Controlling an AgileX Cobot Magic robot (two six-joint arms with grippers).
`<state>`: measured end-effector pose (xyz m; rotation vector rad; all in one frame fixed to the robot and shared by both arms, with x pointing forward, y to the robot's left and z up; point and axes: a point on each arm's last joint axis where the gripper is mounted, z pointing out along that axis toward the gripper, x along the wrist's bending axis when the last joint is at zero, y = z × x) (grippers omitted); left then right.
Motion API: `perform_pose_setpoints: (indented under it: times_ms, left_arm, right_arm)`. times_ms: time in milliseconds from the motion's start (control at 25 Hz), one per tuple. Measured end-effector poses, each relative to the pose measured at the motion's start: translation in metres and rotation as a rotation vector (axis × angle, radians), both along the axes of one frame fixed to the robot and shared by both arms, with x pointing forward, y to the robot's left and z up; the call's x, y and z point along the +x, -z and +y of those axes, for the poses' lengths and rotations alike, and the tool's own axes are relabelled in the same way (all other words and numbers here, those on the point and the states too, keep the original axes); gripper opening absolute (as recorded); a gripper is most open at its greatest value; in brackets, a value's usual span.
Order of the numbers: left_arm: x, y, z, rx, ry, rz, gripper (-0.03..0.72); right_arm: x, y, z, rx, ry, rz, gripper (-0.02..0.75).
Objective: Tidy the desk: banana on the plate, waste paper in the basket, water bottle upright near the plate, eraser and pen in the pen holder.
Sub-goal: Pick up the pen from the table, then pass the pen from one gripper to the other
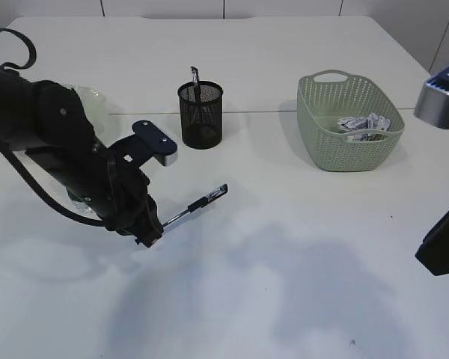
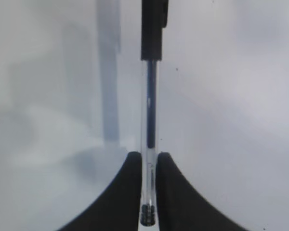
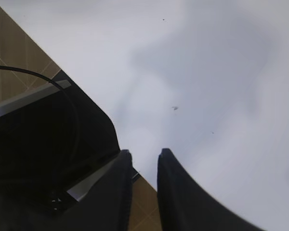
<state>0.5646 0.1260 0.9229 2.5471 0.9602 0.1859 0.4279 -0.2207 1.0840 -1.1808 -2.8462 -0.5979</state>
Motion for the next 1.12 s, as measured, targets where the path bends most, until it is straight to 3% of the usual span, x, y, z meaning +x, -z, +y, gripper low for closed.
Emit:
perform_pose_setpoints:
  times_ms: [360, 680, 880, 1120]
  left_arm:
    - [0.001, -0.043, 0.001, -0.074, -0.033, -0.155, 0.025]
    - [-0.007, -0.084, 0.005, -0.131, -0.044, -0.272, 0.025]
    - [-0.011, -0.101, 0.008, -0.156, -0.048, -0.321, 0.025]
    - [-0.018, -0.129, 0.012, -0.211, -0.074, -0.417, 0.024]
  right_arm:
    - [0.005, -0.005, 0.009, 0.12, 0.044, -0.043, 0.139]
    - [0.022, -0.021, 0.019, 0.305, 0.162, -0.196, 0.143]
    - [0.035, -0.027, 0.025, 0.433, 0.277, -0.248, 0.235]
    - [0.052, -0.026, 0.034, 0.602, 0.407, -0.205, 0.314]
